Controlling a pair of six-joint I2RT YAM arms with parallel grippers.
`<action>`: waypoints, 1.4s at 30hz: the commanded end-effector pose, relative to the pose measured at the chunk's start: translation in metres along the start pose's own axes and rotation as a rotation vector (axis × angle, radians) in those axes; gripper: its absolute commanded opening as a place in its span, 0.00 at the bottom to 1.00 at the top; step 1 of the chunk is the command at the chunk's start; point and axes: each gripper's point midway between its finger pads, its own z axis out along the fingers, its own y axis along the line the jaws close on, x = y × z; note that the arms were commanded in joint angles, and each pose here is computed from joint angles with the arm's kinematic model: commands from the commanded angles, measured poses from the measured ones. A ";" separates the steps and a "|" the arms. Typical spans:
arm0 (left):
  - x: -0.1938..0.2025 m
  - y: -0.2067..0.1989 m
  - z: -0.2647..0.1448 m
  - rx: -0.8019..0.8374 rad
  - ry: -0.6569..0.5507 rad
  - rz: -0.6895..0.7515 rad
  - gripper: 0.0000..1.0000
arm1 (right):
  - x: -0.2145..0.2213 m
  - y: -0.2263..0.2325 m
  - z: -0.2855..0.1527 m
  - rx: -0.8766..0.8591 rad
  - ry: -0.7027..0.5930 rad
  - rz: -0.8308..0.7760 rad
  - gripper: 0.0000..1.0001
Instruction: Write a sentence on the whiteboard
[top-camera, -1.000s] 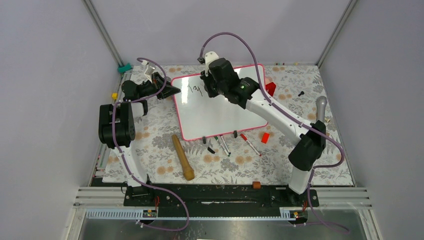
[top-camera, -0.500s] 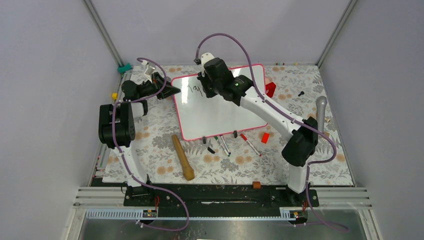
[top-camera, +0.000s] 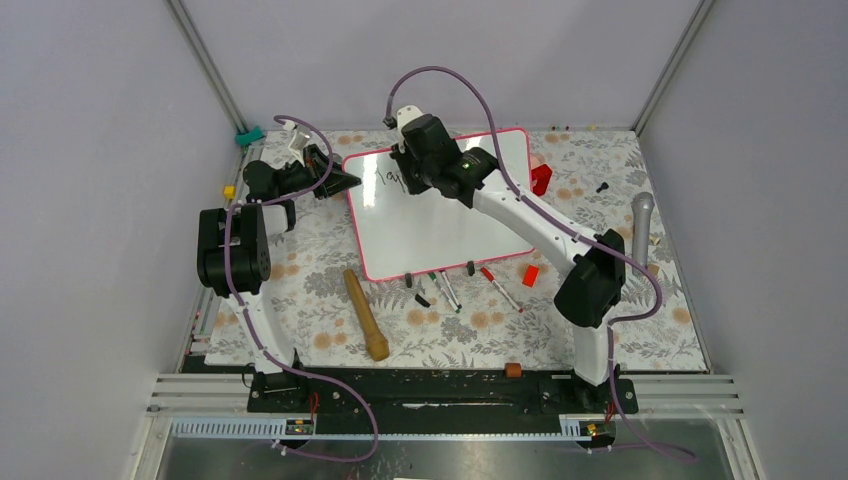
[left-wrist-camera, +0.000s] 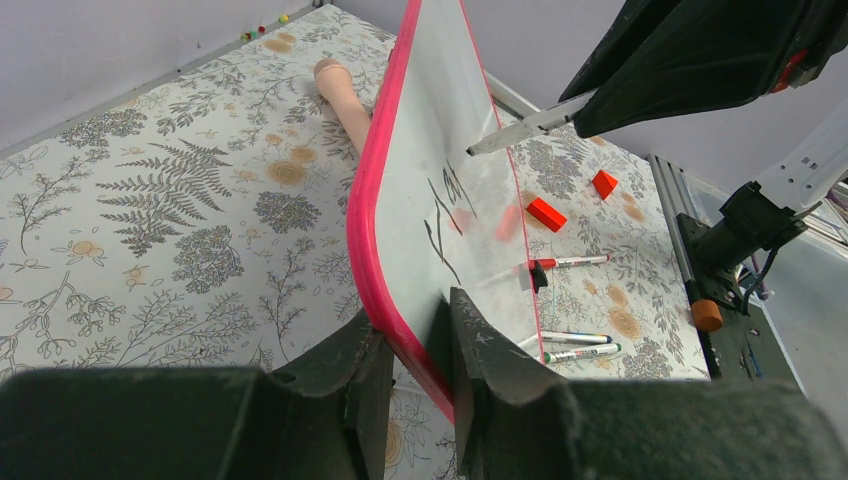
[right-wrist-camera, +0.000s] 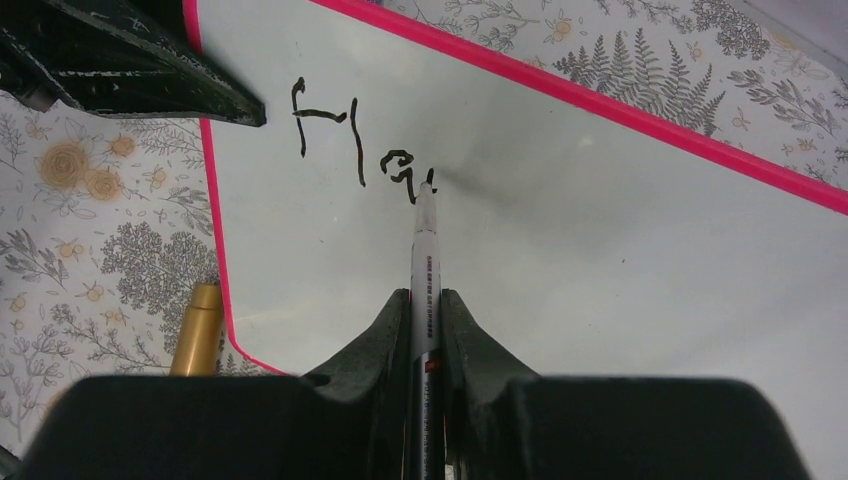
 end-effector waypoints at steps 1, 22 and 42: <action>0.040 -0.023 -0.007 0.195 0.165 0.176 0.00 | -0.016 0.001 -0.001 -0.003 -0.036 0.007 0.00; 0.039 -0.023 -0.007 0.195 0.165 0.175 0.00 | -0.007 -0.020 0.003 0.113 -0.007 -0.014 0.00; 0.040 -0.023 -0.007 0.195 0.164 0.177 0.00 | 0.012 -0.012 -0.001 0.055 0.036 -0.026 0.00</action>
